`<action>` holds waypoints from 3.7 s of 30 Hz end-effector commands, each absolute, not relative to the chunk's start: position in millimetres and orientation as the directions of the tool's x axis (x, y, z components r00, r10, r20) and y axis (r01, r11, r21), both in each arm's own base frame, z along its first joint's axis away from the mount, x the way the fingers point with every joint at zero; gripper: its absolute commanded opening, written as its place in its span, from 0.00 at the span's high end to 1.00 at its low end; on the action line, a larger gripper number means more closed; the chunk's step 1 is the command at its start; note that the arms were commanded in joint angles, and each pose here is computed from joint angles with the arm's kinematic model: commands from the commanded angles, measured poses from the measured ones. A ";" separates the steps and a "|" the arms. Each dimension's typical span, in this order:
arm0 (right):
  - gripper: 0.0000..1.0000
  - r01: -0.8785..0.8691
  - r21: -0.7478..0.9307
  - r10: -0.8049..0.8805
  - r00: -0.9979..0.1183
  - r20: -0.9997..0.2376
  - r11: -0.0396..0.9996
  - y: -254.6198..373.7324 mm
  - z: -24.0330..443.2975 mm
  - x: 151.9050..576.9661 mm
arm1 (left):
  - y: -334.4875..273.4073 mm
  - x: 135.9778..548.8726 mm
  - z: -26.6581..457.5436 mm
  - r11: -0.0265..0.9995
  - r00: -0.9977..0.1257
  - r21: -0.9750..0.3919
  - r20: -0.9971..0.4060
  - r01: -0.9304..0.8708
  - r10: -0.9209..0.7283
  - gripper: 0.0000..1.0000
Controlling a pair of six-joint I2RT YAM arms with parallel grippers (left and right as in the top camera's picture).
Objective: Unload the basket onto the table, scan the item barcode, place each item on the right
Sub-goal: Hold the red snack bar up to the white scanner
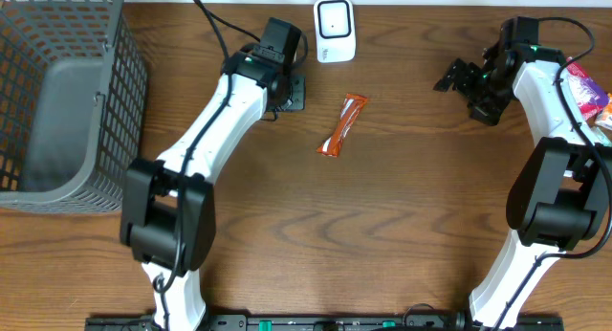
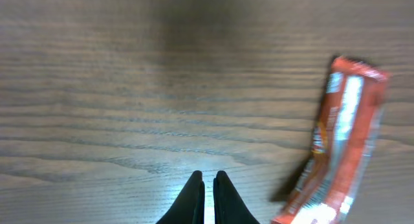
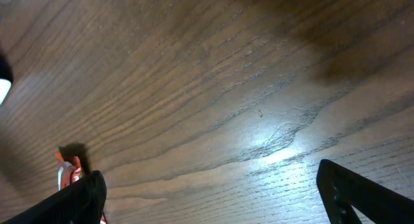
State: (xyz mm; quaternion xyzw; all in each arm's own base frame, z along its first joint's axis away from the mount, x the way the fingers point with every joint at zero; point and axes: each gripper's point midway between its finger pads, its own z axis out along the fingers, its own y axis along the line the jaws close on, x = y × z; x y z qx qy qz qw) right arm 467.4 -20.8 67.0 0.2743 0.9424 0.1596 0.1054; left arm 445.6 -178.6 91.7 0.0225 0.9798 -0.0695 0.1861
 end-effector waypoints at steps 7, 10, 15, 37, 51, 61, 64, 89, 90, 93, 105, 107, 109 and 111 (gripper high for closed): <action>0.01 0.476 0.361 0.551 -0.823 -0.139 0.802 -22.5 79.0 468.2 | -217.5 416.2 36.1 0.953 -0.983 -0.282 -0.174 0.107 0.059 0.92; 0.01 0.476 0.361 0.551 -0.823 -0.139 0.802 -22.5 79.0 468.2 | -225.6 411.3 32.7 0.955 -0.987 -0.286 -0.156 0.084 0.040 0.92; 0.01 0.476 0.361 0.551 -0.823 -0.139 0.802 -22.5 79.0 468.2 | -241.2 404.1 23.2 0.955 -0.986 -0.277 -0.149 0.108 0.068 0.92; 0.01 0.476 0.361 0.551 -0.823 -0.139 0.802 -22.5 79.0 468.2 | -293.0 399.1 0.5 0.937 -0.973 -0.303 -0.198 0.173 0.115 0.92; 0.01 0.476 0.361 0.551 -0.823 -0.139 0.802 -22.5 79.0 468.2 | -294.9 409.3 0.8 0.961 -0.946 -0.194 -0.293 0.198 0.136 0.92; 0.01 0.476 0.361 0.551 -0.823 -0.139 0.802 -22.5 79.0 468.2 | -260.9 430.4 -0.6 0.986 -0.953 -0.164 -0.301 0.033 -0.018 0.92; 0.01 0.476 0.361 0.551 -0.823 -0.139 0.802 -22.5 79.0 468.2 | -265.0 432.7 -1.0 0.984 -0.950 -0.173 -0.313 0.035 -0.021 0.92; 0.01 0.476 0.361 0.551 -0.823 -0.139 0.802 -22.5 79.0 468.2 | -310.4 433.1 -20.6 0.958 -0.943 -0.285 -0.327 0.038 -0.060 0.92; 0.01 0.476 0.361 0.551 -0.823 -0.139 0.802 -22.5 79.0 468.2 | -312.5 432.4 -20.2 0.954 -0.944 -0.295 -0.323 0.042 -0.059 0.92; 0.01 0.476 0.361 0.551 -0.823 -0.139 0.802 -22.5 79.0 468.2 | -323.5 429.3 -17.1 0.935 -0.951 -0.350 -0.304 0.063 -0.050 0.92; 0.01 0.476 0.361 0.551 -0.823 -0.139 0.802 -22.5 79.0 468.2 | -339.4 422.8 2.0 0.910 -0.953 -0.407 -0.298 0.076 -0.053 0.92; 0.01 0.476 0.361 0.551 -0.823 -0.139 0.802 -22.5 79.0 468.2 | -338.5 423.9 12.2 0.910 -0.948 -0.404 -0.315 0.087 -0.049 0.93; 0.01 0.476 0.361 0.551 -0.823 -0.139 0.802 -22.5 79.0 468.2 | -328.2 425.8 20.8 0.929 -0.940 -0.364 -0.335 0.071 -0.059 0.93; 0.01 0.476 0.361 0.551 -0.823 -0.139 0.802 -22.5 79.0 468.2 | -313.8 426.2 27.4 0.952 -0.932 -0.299 -0.357 0.059 -0.055 0.93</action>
